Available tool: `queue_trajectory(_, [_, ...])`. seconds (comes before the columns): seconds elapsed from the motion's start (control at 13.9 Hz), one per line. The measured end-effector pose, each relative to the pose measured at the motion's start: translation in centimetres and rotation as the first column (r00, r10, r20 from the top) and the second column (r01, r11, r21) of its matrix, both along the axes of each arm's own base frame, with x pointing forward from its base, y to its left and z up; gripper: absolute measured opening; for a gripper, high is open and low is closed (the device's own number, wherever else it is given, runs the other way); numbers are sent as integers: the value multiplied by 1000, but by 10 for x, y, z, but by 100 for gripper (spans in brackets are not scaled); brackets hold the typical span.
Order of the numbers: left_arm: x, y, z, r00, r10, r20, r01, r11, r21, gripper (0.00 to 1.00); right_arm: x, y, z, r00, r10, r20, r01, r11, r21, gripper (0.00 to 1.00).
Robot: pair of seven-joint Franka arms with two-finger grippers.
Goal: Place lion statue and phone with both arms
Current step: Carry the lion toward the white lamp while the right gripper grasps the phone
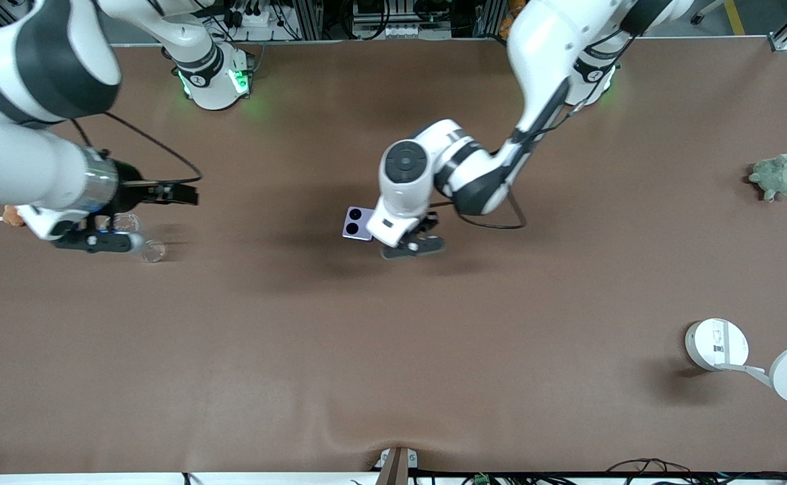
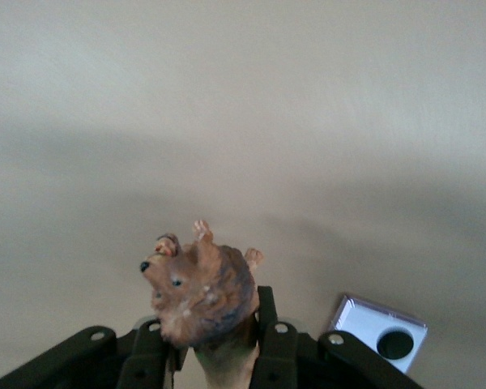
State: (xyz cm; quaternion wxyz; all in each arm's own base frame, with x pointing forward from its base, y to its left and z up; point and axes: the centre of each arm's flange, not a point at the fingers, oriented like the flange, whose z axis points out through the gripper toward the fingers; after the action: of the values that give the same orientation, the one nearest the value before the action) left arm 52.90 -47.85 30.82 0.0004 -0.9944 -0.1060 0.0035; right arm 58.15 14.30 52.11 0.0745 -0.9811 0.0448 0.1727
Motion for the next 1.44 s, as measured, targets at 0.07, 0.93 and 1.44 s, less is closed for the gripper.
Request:
queue_trajectory(0.07, [20,28,17,1000,30,4,-30,999,12,35,0,3,-14,1000,-14,-15,14,1000,26,100])
queue_trajectory(0.93, [158,405,6,983,-88,-161,114,980,164,35,-45,155,-145,999,40,31,-40,999,3,100])
queue_trajectory(1.44, [187,475,-55,914,-366,-175,387,916,108,35,-74,230,-228,996,35,82,-31,998,-49,100])
